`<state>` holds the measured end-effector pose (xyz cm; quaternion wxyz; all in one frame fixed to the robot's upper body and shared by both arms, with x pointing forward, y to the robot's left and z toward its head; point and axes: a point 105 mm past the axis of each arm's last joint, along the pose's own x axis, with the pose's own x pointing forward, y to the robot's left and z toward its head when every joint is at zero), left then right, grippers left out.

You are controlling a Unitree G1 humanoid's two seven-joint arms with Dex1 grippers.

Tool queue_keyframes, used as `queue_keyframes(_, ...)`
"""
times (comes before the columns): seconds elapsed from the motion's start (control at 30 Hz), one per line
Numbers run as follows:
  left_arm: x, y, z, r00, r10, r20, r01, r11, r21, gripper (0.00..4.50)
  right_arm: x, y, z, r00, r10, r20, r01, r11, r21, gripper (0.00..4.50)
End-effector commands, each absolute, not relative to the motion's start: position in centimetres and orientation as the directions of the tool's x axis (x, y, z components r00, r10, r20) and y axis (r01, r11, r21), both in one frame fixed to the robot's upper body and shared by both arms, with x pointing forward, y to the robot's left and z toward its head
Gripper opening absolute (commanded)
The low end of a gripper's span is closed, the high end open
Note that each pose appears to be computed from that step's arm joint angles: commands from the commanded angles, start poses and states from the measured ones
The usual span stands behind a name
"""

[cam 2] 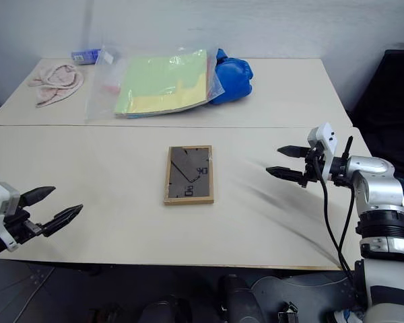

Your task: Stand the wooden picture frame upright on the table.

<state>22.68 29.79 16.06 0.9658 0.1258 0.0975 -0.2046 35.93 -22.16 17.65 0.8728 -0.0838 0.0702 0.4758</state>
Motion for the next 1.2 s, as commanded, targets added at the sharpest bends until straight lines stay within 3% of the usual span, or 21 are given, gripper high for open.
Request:
queue_keyframes(0.03,22.5,29.8,16.4,0.901,-0.369,-0.229,0.418,0.879,0.228,4.5,35.7,-22.9,19.7,0.571,0.805,-0.158,-0.82,0.551,-0.155,4.43)
queue_keyframes(0.37,23.1,29.7,15.9,0.902,-0.362,-0.235,0.409,0.89,0.201,4.5,35.7,-22.8,19.2,0.591,0.788,-0.172,-0.806,0.564,-0.18,4.43)
queue_keyframes(0.5,23.9,28.4,15.9,0.873,-0.42,-0.247,0.47,0.859,0.202,4.5,36.0,-21.9,18.9,0.578,0.792,-0.195,-0.814,0.543,-0.206,4.43)
queue_keyframes(0.6,25.3,26.6,15.4,0.817,-0.497,-0.29,0.562,0.798,0.216,3.9,36.8,-20.2,18.5,0.567,0.796,-0.213,-0.82,0.522,-0.232,3.82)
queue_keyframes(0.97,33.0,20.6,12.7,0.639,-0.652,-0.408,0.765,0.593,0.251,0.58,38.1,-11.8,15.3,0.427,0.842,-0.33,-0.888,0.323,-0.328,0.13)
queue_keyframes(1.03,33.9,19.4,12.4,0.618,-0.676,-0.402,0.783,0.576,0.235,0.02,37.9,-10.7,14.7,0.406,0.845,-0.348,-0.896,0.293,-0.334,0.0)
queue_keyframes(1.2,35.1,17.0,11.8,0.566,-0.72,-0.402,0.819,0.547,0.174,0.02,37.0,-8.6,14.0,0.376,0.857,-0.352,-0.902,0.252,-0.349,0.0)
